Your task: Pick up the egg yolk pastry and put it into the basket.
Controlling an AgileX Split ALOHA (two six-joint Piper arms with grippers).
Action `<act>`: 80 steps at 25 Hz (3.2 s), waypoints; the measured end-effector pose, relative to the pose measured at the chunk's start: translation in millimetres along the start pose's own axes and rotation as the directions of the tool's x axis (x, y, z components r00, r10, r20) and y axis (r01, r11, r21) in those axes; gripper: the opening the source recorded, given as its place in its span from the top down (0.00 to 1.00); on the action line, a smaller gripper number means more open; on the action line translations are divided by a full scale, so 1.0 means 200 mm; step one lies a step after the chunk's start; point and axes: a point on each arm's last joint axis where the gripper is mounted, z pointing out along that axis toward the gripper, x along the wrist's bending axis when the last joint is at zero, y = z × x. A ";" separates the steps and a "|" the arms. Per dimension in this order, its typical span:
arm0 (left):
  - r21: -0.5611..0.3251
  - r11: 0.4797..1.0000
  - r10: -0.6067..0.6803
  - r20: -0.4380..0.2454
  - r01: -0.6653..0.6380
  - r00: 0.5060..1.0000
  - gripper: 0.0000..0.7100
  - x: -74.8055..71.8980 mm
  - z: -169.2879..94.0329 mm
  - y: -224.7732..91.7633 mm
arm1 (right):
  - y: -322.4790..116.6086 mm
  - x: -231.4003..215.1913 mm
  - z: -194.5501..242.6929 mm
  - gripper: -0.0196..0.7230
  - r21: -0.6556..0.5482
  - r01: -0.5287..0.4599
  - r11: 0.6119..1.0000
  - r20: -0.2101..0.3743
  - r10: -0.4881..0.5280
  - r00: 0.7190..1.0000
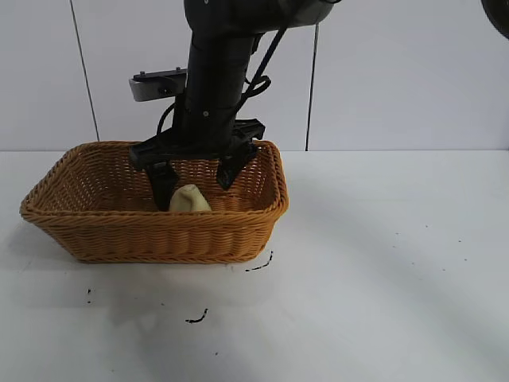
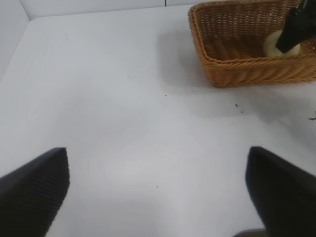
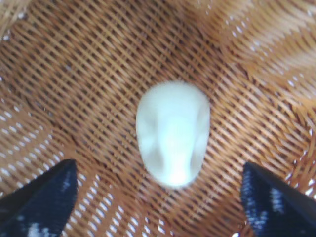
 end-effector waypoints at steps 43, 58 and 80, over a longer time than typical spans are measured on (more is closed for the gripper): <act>0.000 1.000 0.000 0.000 0.000 1.000 0.02 0.00 0.00 0.00 | -0.56 -1.34 -0.71 0.04 -0.025 -0.583 0.812 0.222 0.573 0.789; 0.000 1.000 0.000 0.000 0.000 1.000 0.02 0.00 0.00 0.00 | -1.20 -0.70 -1.31 0.04 -0.029 -0.584 0.811 0.217 0.575 0.789; 0.000 1.000 0.000 0.000 0.000 1.000 0.02 0.00 0.00 0.00 | -2.15 0.04 -1.36 0.04 -0.610 -0.357 0.707 0.209 0.579 0.788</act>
